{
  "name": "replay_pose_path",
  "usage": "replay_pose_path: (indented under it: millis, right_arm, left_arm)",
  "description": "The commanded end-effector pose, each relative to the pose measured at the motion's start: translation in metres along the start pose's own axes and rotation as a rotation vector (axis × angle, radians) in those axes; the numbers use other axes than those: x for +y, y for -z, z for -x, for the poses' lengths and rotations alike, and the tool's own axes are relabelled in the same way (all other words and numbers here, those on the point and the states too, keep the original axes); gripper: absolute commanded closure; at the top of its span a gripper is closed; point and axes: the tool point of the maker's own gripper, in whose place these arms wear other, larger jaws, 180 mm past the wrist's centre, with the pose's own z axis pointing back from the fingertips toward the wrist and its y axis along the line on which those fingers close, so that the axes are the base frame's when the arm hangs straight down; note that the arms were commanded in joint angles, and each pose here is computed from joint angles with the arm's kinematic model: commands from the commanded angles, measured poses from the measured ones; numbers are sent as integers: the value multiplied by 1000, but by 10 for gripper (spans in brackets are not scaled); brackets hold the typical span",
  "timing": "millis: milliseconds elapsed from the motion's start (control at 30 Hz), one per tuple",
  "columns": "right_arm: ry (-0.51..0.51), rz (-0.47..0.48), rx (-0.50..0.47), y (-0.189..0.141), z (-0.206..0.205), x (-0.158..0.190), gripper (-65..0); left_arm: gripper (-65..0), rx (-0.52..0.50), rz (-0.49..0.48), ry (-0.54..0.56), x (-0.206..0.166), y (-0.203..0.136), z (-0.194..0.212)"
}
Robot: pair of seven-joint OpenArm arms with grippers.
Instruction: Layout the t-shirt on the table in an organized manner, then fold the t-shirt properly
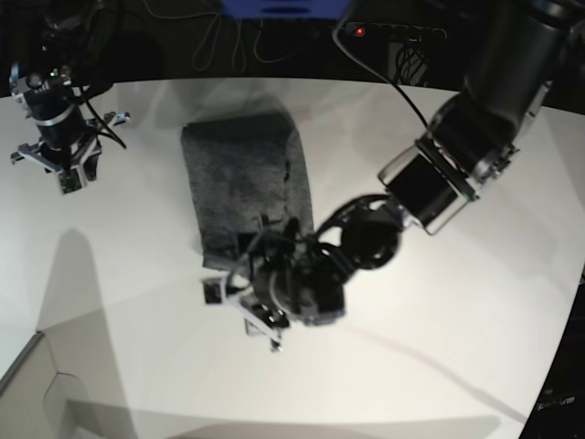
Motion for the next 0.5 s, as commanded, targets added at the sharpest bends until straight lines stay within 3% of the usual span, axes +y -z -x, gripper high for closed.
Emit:
replay_pose_path:
  millis: [0,167,300,400,467]
  right_arm:
    - [1,7,-25,0,-6,-3,-115]
    - [32,-12,-18,4,-1,6,-115]
    - [38,-4,-1,3,3,4,-119]
    - [79,3,15,0,11,7,-115]
    - [133,29,32,-4,21,5,-114]
  left_arm:
    - [-400,-34,-67,-6,27,-17,-12]
    - [-400,-5,-232,-150,77,-70,30]
    - [-398,82,-399,-417,97,-130,130]
    - [-378,124,-509,-644,84,-172,203]
    - [-323,158,-572,-779,61,-200,248]
